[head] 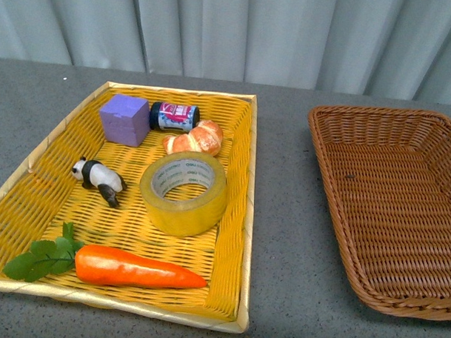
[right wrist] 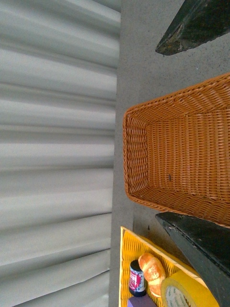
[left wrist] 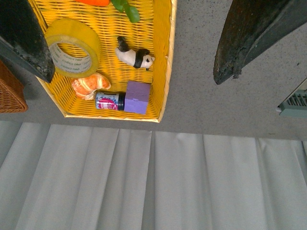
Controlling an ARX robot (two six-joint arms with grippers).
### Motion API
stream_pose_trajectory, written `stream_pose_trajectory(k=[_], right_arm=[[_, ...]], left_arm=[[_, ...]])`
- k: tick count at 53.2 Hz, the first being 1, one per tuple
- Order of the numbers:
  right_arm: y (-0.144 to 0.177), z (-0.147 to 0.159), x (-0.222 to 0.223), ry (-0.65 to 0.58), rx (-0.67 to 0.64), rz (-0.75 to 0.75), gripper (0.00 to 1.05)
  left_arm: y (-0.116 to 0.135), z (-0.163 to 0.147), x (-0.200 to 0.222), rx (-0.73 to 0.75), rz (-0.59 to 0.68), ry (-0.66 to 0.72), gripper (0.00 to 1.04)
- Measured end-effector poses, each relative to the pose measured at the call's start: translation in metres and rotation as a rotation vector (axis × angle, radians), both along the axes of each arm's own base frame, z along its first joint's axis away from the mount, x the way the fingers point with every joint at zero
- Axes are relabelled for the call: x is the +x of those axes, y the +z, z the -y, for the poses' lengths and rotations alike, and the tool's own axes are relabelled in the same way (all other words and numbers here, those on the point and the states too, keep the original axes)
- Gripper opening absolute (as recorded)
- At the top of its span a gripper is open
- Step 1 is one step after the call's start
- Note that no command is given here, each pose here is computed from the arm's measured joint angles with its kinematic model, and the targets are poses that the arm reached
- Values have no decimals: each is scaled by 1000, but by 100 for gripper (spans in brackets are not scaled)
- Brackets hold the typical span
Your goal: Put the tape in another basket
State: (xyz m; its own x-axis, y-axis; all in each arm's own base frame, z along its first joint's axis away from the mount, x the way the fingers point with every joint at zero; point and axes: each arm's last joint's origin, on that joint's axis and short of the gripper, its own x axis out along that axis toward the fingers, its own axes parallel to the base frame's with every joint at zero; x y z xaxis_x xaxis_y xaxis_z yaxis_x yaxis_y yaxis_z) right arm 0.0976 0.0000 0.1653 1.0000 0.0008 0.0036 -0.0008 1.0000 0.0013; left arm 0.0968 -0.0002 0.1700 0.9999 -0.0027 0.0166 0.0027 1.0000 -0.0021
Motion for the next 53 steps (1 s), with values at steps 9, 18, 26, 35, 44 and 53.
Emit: stream_pose_trajectory(k=[9, 18, 26, 35, 44, 53], right_arm=[[0, 0, 0, 0, 0, 0, 96], [0, 0, 0, 0, 0, 0, 96], [0, 0, 0, 0, 0, 0, 96], [0, 0, 0, 0, 0, 0, 96], [0, 0, 0, 0, 0, 0, 96], [0, 0, 0, 0, 0, 0, 96]], left_arm=[[0, 0, 0, 0, 0, 0, 98], [0, 0, 0, 0, 0, 0, 98], [0, 0, 0, 0, 0, 0, 98], [0, 0, 0, 0, 0, 0, 98], [0, 0, 0, 0, 0, 0, 98], [0, 0, 0, 0, 0, 0, 98]])
